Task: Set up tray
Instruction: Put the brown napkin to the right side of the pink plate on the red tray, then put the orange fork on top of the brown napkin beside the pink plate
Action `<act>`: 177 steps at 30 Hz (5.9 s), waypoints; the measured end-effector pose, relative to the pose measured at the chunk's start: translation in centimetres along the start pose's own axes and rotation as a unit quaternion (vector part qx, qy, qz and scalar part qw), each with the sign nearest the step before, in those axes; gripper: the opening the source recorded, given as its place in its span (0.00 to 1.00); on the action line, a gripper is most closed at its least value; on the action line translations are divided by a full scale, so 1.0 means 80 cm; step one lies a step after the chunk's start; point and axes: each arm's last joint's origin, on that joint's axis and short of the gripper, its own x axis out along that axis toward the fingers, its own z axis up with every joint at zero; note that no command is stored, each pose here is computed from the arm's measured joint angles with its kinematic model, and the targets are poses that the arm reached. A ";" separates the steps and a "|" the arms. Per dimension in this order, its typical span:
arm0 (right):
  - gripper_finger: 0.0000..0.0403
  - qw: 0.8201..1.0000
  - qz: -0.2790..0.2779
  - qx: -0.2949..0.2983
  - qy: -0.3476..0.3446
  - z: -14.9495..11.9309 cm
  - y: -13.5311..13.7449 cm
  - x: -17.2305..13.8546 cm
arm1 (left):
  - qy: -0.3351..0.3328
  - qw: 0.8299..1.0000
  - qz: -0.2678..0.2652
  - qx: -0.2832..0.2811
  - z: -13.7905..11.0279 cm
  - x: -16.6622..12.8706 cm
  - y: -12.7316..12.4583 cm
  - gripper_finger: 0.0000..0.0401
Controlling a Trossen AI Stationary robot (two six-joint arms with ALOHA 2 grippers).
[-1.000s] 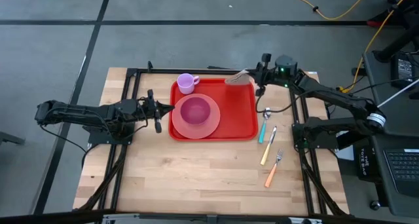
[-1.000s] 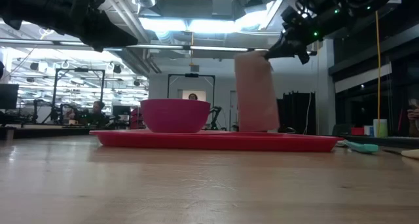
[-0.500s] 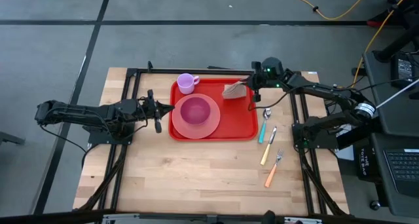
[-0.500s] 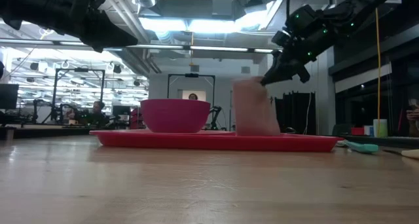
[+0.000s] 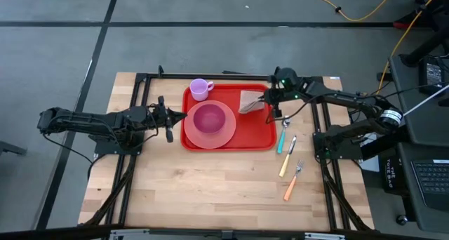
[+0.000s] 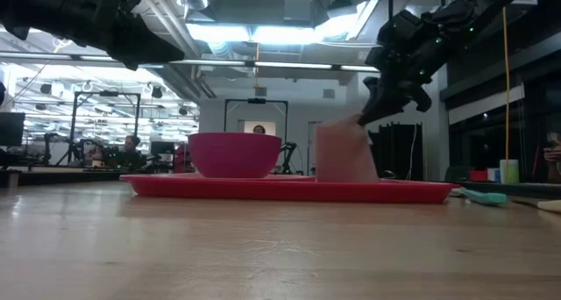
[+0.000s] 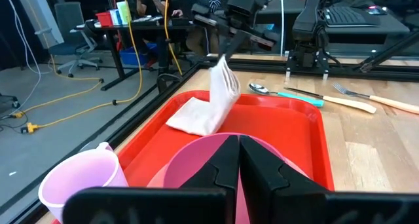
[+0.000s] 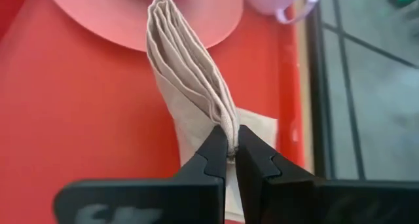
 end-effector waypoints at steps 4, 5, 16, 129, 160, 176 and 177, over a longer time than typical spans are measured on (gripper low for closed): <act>0.04 1.000 0.020 0.015 0.004 0.005 0.010 0.003 | 0.000 1.000 0.000 0.000 0.000 0.000 0.000 0.01; 0.04 0.999 0.027 0.017 0.006 0.006 0.013 0.003 | 0.000 1.000 0.000 0.000 0.000 0.000 0.000 0.01; 0.04 0.997 0.073 0.021 0.031 0.018 0.043 0.008 | 0.000 1.000 0.000 -0.017 0.000 0.000 0.000 0.01; 0.61 0.947 0.171 0.228 0.148 0.031 0.052 0.034 | 0.000 1.000 0.000 -0.013 0.000 0.000 0.000 0.01; 0.04 0.974 0.014 0.216 0.063 0.145 0.112 -0.073 | -0.040 0.997 -0.056 0.020 0.007 -0.037 0.008 0.01; 0.05 0.980 -0.021 0.182 -0.079 0.163 0.153 -0.055 | -0.104 0.989 -0.096 0.049 -0.025 -0.052 0.015 0.01; 0.04 0.981 -0.021 0.181 -0.074 0.160 0.154 -0.053 | -0.108 0.988 -0.100 0.049 -0.024 -0.054 0.016 0.01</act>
